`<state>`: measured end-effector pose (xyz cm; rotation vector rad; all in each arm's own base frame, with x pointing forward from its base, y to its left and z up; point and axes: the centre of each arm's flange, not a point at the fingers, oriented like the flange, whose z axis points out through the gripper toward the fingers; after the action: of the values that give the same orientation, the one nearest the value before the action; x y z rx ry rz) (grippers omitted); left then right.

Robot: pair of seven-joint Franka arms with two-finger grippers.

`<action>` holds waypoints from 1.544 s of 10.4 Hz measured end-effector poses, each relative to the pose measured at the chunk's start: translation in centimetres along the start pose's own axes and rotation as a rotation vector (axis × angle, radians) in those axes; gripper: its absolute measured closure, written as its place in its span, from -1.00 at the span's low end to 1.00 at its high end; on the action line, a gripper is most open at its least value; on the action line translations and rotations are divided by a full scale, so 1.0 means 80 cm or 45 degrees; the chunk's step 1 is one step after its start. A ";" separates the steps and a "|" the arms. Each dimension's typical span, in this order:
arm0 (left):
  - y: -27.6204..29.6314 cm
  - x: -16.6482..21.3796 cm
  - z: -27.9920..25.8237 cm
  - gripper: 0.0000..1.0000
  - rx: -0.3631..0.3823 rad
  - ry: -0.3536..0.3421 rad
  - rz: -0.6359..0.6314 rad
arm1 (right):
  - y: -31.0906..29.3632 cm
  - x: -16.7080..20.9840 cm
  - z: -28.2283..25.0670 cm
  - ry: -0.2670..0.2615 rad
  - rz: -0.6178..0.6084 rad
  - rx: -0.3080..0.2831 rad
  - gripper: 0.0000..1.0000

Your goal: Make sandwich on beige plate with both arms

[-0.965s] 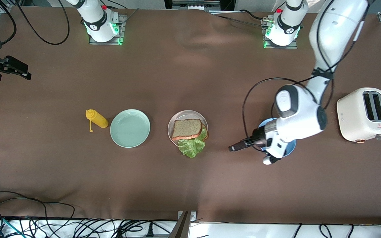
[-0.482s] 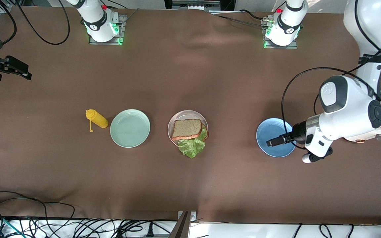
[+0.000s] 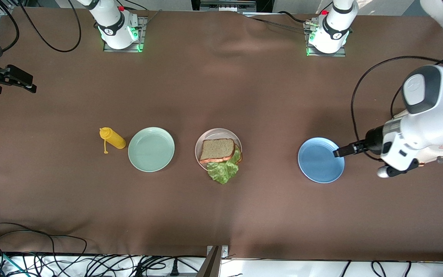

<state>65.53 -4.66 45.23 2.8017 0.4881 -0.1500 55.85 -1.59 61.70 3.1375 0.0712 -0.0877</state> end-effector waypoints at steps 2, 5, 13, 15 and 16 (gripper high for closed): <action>-0.022 -0.007 -0.024 -1.00 0.050 -0.021 -0.015 | 0.000 0.000 0.000 0.000 0.000 0.000 -1.00; -0.019 -0.037 -0.069 -1.00 0.214 0.027 0.045 | 0.000 0.000 0.000 0.000 0.000 0.000 -1.00; -0.034 -0.086 -0.139 -1.00 0.302 0.006 0.117 | -0.001 0.000 0.000 -0.001 -0.001 0.000 -1.00; -0.031 -0.098 -0.153 -1.00 0.301 0.011 0.125 | -0.001 0.000 0.000 -0.001 -0.001 0.000 -1.00; -0.033 -0.111 -0.168 -1.00 0.301 0.012 0.126 | -0.001 0.000 0.000 -0.001 -0.001 0.000 -1.00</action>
<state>57.00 -1.05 58.66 3.0515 0.3535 -0.1839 55.84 -1.53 61.69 3.1374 0.0730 -0.0892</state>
